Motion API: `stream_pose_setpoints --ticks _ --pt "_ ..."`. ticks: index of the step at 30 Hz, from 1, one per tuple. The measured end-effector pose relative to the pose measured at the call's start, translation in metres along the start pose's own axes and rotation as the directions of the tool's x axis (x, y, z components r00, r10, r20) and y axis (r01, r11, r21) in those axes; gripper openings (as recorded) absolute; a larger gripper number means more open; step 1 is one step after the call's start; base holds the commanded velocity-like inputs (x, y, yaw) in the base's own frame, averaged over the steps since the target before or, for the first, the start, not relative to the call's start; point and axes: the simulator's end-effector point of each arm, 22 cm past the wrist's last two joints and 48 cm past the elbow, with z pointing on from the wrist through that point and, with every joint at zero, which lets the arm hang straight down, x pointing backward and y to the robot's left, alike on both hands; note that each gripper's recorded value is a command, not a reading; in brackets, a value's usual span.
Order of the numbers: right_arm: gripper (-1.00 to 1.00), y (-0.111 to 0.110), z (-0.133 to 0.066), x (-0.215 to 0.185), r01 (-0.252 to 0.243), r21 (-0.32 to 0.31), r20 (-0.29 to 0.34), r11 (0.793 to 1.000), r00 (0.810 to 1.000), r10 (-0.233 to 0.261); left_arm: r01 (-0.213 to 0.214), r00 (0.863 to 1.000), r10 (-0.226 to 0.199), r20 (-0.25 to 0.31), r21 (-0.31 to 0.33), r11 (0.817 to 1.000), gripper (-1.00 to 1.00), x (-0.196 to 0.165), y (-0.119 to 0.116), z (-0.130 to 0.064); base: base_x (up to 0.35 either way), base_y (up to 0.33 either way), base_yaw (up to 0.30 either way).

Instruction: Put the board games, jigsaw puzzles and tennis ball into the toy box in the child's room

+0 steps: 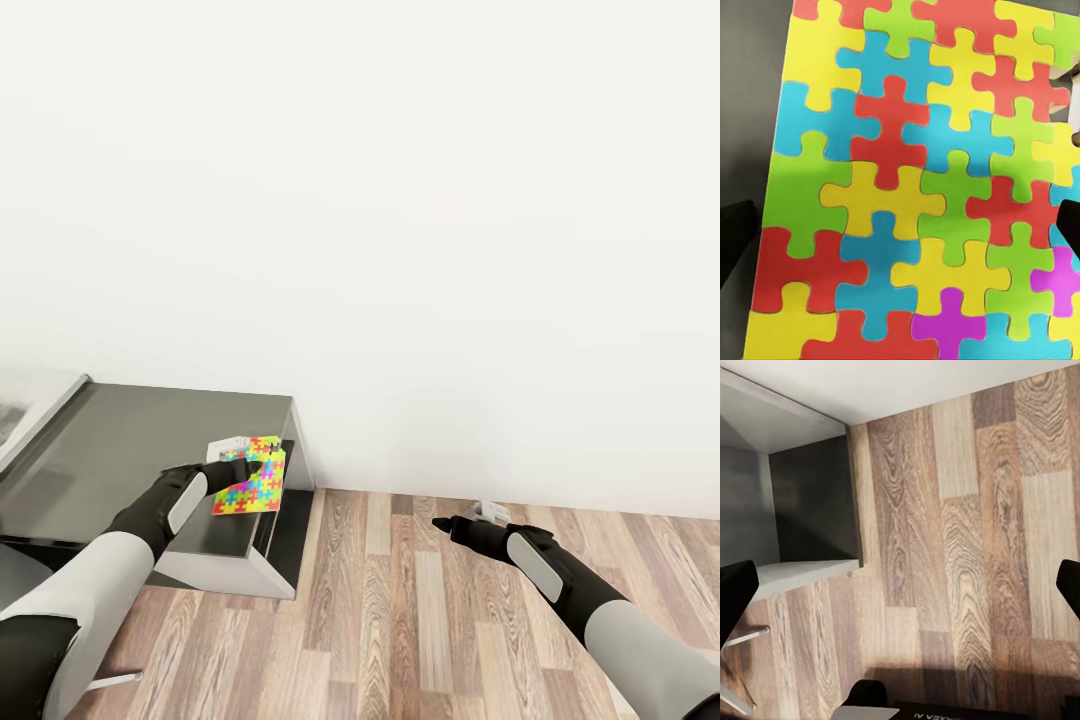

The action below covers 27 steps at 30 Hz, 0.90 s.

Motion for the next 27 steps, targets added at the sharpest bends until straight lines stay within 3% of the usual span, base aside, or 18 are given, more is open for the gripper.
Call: stream_pose_setpoints --ticks 7,9,18,27 --pt "1.00 0.000 0.000 0.000 0.000 0.000 0.000 1.000 1.000 0.000 0.003 1.000 -0.003 0.003 -0.004 1.000 1.00 -0.001 0.002 0.000 0.000 0.000 0.000" --pt "1.00 0.000 0.000 0.000 0.000 0.000 0.000 1.000 1.000 0.000 -0.013 1.000 0.013 0.008 -0.014 1.000 1.00 -0.003 0.005 0.000 0.000 0.000 0.000" --pt "1.00 0.001 0.001 0.000 0.001 -0.002 -0.001 1.000 1.000 -0.001 0.026 0.999 -0.026 0.033 -0.014 1.000 1.00 -0.013 0.010 -0.003 0.000 0.000 0.000" --pt "1.00 0.001 0.001 0.000 0.001 -0.002 -0.001 1.000 1.000 -0.001 0.035 0.998 -0.034 0.058 -0.011 0.999 1.00 -0.025 0.011 -0.007 0.000 0.000 0.000"
